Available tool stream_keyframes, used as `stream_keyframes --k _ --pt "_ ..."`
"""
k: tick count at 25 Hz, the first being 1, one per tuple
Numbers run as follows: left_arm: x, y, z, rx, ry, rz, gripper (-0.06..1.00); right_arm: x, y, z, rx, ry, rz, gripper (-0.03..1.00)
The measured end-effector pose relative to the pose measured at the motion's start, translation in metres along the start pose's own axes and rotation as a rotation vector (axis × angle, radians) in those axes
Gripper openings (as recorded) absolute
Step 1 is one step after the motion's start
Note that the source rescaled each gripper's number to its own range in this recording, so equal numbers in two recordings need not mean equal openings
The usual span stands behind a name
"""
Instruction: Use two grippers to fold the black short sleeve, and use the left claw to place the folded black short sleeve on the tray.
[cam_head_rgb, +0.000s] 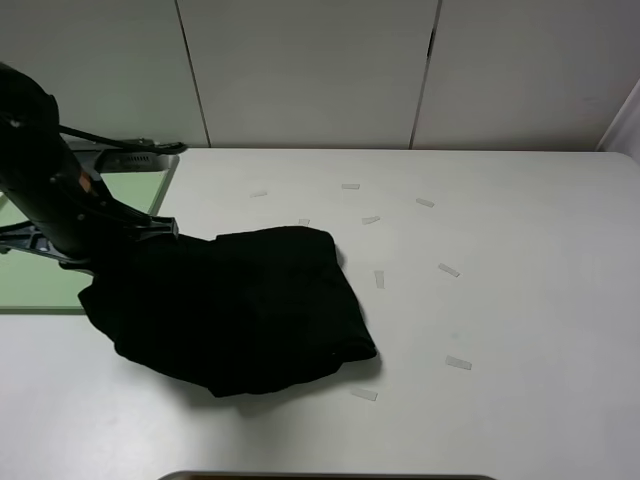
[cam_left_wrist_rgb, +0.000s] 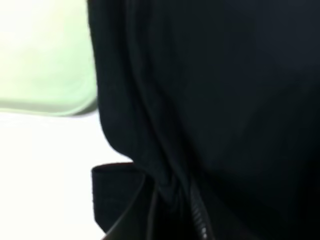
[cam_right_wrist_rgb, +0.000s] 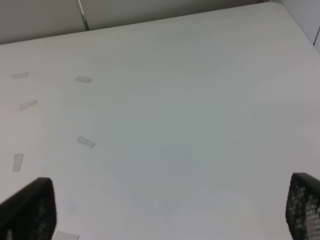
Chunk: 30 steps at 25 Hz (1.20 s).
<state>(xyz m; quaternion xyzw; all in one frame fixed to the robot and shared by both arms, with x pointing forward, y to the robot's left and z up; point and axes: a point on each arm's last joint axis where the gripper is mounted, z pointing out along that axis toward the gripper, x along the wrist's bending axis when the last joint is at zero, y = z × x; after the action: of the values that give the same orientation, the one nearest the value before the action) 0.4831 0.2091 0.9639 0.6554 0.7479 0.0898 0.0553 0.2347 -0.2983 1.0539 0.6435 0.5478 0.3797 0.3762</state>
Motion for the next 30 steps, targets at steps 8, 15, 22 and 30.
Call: stream_keyframes --k 8,15,22,30 --pt "0.008 0.008 -0.048 0.0 0.051 0.118 0.1 0.0 0.0 0.0 0.0 0.0 0.0 1.0" --pt "-0.006 0.01 -0.045 0.027 -0.037 0.105 0.1 0.0 0.0 0.0 0.0 0.0 0.0 1.0" --pt "-0.045 0.001 -0.023 0.057 -0.061 0.197 0.1 0.0 0.0 0.0 0.0 0.0 0.0 1.0" --pt "-0.086 -0.01 -0.008 0.058 -0.101 0.278 0.1 0.0 0.0 0.0 0.0 0.0 0.0 1.0"
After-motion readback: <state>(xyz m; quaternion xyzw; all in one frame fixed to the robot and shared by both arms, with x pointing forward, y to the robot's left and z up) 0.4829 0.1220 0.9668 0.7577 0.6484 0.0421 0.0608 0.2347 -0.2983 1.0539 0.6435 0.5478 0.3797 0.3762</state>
